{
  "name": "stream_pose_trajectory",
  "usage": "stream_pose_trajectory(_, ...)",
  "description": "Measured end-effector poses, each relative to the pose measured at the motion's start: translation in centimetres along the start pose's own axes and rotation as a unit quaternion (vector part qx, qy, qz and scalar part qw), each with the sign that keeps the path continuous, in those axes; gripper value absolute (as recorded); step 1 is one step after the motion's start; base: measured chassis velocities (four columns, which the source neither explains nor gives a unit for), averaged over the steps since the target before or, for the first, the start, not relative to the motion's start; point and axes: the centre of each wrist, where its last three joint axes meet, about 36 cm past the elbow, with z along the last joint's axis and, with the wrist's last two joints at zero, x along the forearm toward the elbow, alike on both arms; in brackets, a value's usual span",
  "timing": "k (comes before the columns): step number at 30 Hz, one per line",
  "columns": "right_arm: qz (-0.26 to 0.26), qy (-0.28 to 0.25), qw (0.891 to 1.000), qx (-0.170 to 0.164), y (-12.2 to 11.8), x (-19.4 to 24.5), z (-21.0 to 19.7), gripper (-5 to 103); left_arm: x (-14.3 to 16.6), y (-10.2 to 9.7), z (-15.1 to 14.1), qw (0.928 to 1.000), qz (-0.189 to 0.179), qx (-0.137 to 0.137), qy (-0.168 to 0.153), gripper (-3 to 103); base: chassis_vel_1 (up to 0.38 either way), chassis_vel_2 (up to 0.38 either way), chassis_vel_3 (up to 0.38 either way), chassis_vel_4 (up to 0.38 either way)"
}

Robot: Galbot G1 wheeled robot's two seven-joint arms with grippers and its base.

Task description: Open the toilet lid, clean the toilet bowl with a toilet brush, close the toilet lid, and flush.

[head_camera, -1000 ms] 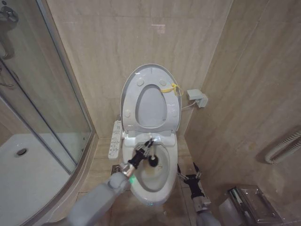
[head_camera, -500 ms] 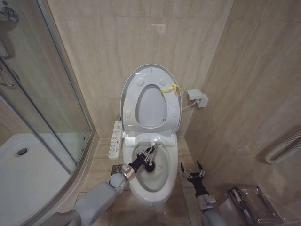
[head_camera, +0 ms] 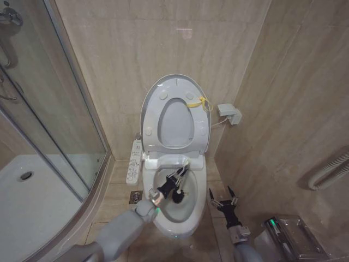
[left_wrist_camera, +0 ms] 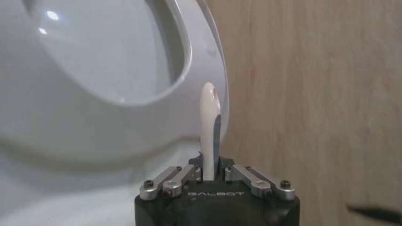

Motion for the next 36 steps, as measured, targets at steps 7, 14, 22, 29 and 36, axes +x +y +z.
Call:
stream_pose_trajectory(7,-0.002,0.001,1.000,-0.003,0.4,0.2,0.2,100,-1.3,-0.3,0.9,1.0000,0.005,0.002,-0.006,16,0.000,0.000,0.000,0.000)
stream_pose_trajectory(14,-0.004,0.003,1.000,0.001,0.0,0.5,0.2,100,0.1,-1.2,3.2,0.9995,0.028,-0.006,0.010,16,0.000,0.000,0.000,0.000)
stream_pose_trajectory(22,-0.003,0.001,1.000,0.003,-0.4,0.7,-0.1,100,-1.7,-1.6,2.1,0.9995,0.028,-0.003,-0.009,16,0.000,0.000,0.000,0.000)
stream_pose_trajectory(29,-0.002,0.000,1.000,0.003,-0.4,0.9,-0.2,100,-3.5,-3.1,0.5,0.9999,-0.003,-0.009,0.009,16,0.000,0.000,0.000,0.000)
stream_pose_trajectory(36,-0.002,0.001,1.000,0.001,-0.1,1.0,-0.1,100,-4.6,-4.7,-1.6,0.9969,-0.028,-0.035,0.065,16,0.000,0.000,0.000,0.000)
